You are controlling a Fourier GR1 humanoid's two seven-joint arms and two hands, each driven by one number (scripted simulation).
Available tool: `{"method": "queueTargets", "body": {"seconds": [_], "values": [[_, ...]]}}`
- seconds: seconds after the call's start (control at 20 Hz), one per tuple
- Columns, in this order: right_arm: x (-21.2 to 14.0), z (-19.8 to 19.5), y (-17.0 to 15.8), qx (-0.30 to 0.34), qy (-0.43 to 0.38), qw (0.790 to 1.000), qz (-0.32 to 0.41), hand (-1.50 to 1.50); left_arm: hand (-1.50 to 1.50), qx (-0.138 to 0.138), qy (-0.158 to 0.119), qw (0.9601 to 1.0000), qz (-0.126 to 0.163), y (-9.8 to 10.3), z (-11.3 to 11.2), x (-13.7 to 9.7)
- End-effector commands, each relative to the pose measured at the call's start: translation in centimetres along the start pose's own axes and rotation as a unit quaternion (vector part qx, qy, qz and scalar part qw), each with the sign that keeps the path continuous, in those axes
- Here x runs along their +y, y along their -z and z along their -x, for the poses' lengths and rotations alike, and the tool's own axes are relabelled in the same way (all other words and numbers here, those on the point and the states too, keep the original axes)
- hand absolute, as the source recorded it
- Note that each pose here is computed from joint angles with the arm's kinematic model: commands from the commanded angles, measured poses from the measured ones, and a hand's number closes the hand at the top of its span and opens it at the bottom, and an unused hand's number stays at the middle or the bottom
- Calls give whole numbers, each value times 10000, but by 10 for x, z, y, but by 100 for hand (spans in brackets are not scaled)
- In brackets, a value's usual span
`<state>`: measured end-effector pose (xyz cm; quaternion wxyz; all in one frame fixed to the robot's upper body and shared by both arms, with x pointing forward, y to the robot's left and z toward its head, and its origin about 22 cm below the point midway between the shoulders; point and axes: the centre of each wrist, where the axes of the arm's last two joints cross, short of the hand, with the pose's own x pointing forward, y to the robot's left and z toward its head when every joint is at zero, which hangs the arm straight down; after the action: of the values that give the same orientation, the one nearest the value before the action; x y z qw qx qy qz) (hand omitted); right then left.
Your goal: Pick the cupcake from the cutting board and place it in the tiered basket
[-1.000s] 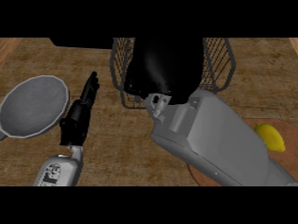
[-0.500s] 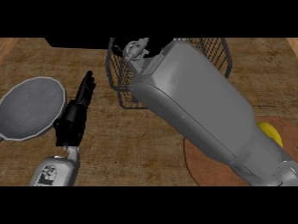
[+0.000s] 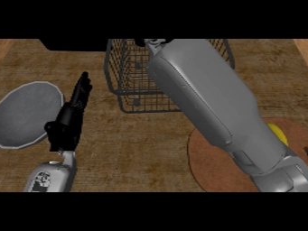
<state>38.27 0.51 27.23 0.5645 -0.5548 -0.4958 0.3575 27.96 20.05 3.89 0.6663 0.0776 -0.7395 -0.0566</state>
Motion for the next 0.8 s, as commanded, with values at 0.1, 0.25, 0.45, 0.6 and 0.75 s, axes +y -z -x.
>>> {"method": "queueTargets", "body": {"seconds": [0.1, 0.25, 0.45, 0.6, 0.75], "values": [[29, 22, 20, 1141, 1276, 9848, -290, -150, 0, -109, 27, 9999, 73, -5, -4, -3], [27, 33, 23, 919, 1872, 9776, -283, -150, 0, 35, -45, 10000, 46, -12, -1, -3], [17, 39, 26, 937, 2623, 9604, 129, -150, 0, -5, -30, 10000, -82, -10, 15, 2], [-2, 41, 20, 1109, 3204, 9386, 640, -150, 0, 34, -25, 10000, -65, -9, 10, 2], [-11, 56, 25, 1581, 3321, 9258, 865, -150, 0, 102, -53, 9998, -136, -8, 6, -5]]}}
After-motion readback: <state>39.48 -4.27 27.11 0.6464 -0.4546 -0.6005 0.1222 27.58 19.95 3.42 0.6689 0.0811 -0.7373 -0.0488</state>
